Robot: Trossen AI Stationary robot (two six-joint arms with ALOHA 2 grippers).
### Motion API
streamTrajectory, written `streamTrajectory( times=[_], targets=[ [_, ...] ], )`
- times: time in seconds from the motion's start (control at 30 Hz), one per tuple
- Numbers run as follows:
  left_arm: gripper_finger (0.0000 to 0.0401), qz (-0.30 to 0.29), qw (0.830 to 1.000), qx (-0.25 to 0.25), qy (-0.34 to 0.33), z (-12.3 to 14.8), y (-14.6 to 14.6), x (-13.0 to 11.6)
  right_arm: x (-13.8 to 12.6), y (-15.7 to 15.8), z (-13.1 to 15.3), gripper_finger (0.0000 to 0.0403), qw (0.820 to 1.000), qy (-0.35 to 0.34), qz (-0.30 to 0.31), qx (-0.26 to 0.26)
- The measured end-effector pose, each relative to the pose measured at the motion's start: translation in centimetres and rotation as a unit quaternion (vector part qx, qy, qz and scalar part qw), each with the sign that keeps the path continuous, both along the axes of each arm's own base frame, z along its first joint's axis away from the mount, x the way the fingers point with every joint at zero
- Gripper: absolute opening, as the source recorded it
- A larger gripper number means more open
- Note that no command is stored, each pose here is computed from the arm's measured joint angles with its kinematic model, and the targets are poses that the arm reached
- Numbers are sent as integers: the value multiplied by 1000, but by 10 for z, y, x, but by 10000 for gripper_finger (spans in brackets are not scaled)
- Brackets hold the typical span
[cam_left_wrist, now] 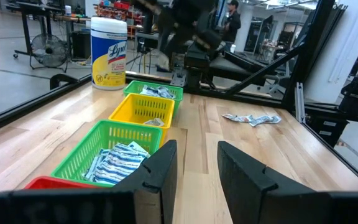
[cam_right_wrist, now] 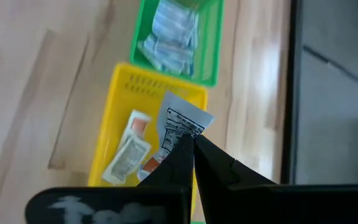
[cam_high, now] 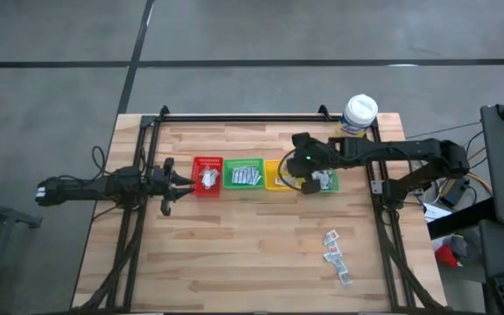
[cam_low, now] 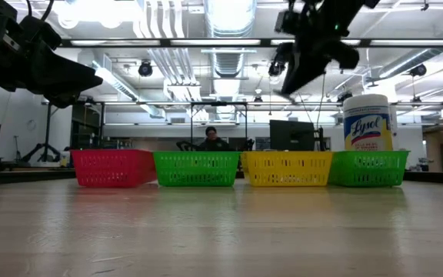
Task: Pick & Place First Aid Supplies
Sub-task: Put the orange ointment pack into the yellow bin
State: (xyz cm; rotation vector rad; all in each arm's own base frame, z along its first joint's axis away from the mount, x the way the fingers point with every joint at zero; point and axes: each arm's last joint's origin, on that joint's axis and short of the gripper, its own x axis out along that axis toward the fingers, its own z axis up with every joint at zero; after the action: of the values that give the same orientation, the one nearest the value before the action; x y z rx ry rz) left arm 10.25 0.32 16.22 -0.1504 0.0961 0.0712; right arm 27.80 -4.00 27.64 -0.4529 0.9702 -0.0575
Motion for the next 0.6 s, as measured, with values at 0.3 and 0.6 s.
streamTrajectory(
  times=[0.3,0.6],
  targets=[
    [113,0,1000,0,0,0,0,0,33,-20,-49,8,996,90,-13,8],
    [113,0,1000,5,1,0,0,0,56,-35,-79,8,984,175,-21,20]
  ],
)
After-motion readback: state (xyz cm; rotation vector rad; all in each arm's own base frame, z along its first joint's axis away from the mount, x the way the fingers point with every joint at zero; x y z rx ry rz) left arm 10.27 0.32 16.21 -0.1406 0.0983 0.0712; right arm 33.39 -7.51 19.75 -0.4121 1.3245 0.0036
